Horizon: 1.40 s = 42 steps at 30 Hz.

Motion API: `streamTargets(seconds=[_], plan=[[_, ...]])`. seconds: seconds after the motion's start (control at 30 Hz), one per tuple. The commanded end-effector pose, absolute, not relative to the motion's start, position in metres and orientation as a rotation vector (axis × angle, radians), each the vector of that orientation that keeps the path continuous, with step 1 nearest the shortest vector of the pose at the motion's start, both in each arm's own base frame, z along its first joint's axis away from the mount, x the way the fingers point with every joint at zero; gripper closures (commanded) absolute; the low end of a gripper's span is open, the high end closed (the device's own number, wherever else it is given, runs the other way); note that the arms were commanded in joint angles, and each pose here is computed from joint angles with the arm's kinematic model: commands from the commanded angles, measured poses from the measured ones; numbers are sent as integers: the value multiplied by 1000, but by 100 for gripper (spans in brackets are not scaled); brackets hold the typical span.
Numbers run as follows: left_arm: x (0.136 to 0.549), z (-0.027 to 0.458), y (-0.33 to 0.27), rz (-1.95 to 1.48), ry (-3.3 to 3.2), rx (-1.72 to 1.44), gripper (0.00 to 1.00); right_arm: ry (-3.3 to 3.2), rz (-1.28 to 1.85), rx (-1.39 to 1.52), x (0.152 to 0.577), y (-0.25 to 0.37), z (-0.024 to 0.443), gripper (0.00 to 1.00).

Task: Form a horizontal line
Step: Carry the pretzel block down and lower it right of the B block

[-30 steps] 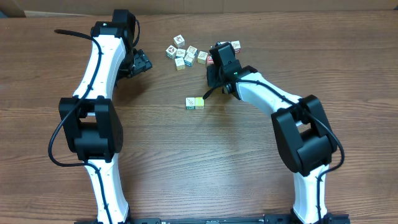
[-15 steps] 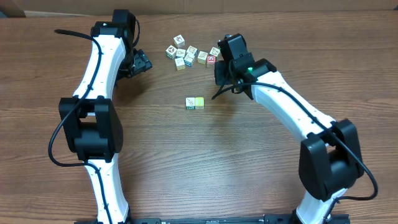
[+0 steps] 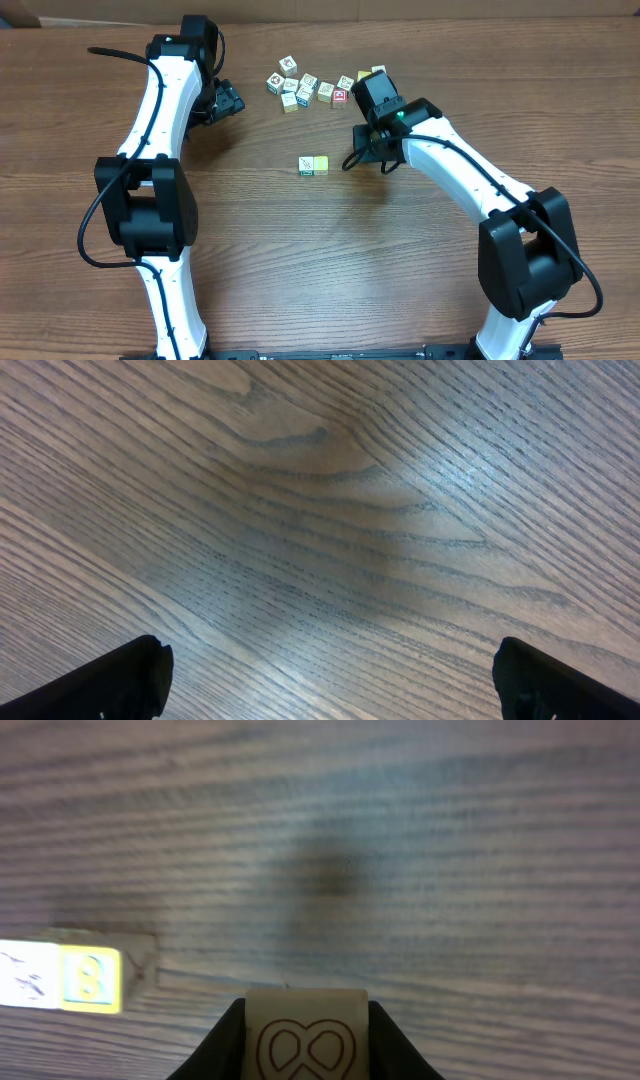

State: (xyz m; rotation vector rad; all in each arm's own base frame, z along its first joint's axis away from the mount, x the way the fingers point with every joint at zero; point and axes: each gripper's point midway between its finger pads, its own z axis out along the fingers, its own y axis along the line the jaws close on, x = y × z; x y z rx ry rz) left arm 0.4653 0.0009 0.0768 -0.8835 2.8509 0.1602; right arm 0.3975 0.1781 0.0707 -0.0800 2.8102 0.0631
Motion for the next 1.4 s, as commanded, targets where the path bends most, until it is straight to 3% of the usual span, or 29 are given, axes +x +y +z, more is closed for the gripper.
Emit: streamTargets(seconds=[0.0, 0.43, 1.37], plan=[[470, 77, 0, 162, 2846, -866, 0, 2849, 54, -38, 389, 175, 53, 76], [470, 77, 0, 162, 2846, -866, 0, 2910, 172, -22, 372, 185, 37, 76], [470, 77, 0, 162, 2846, -866, 0, 2749, 280, -24, 398, 199, 25, 76]])
